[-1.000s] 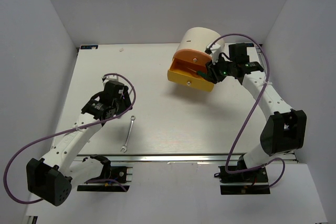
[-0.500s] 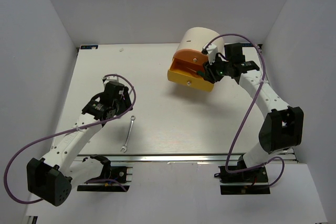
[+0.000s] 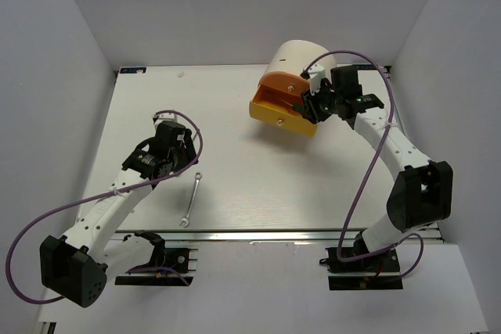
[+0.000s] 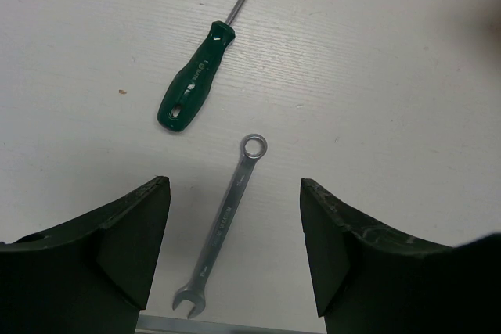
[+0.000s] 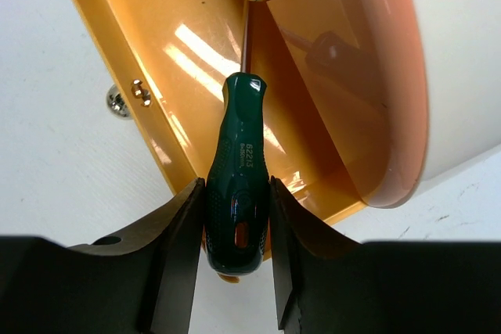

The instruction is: Sort the tools into containers

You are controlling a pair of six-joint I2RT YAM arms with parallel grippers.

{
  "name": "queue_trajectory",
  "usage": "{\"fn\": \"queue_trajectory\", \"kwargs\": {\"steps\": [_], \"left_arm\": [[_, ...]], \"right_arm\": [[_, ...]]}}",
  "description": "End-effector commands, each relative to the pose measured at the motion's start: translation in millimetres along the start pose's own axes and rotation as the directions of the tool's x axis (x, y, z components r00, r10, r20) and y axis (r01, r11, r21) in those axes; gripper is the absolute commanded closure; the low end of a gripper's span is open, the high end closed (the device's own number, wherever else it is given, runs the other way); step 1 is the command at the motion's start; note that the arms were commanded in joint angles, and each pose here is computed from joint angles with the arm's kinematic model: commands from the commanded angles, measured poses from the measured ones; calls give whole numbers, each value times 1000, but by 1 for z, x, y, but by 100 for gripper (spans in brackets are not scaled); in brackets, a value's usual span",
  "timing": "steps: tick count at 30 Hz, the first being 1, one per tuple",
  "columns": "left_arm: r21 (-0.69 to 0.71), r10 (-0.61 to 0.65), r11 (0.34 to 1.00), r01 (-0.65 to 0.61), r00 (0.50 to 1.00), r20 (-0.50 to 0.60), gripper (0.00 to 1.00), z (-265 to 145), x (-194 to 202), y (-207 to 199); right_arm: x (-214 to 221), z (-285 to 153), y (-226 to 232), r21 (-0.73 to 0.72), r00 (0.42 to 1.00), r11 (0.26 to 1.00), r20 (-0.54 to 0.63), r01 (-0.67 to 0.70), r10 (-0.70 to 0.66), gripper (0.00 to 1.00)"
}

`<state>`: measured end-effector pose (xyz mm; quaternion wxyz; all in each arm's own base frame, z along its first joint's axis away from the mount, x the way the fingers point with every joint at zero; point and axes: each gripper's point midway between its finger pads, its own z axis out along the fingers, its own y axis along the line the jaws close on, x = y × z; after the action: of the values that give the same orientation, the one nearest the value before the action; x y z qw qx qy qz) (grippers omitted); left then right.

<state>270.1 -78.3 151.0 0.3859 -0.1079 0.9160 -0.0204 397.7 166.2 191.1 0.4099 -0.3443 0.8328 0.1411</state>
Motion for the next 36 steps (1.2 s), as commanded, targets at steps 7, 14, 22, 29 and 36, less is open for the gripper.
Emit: {"fn": "queue_trajectory", "kwargs": {"steps": [7,14,22,29,36], "left_arm": [[19,-17,1000,17,1000,22,23,-3,-6,-2],[23,-20,1000,19,1000,23,23,-3,-6,-3],[30,-24,999,24,999,24,23,-3,-7,-5],[35,-32,999,32,999,23,23,-3,-5,-5],[46,-37,998,36,999,16,23,1,-3,-8]], "right_arm": [[-11,-15,-8,136,997,990,74,-37,27,100],[-18,-21,-4,167,992,984,121,-59,39,100],[-22,-9,4,148,991,988,129,-47,28,100],[-26,2,5,137,993,990,121,-28,12,79],[-31,-7,5,146,990,989,139,-2,-18,65]]}}
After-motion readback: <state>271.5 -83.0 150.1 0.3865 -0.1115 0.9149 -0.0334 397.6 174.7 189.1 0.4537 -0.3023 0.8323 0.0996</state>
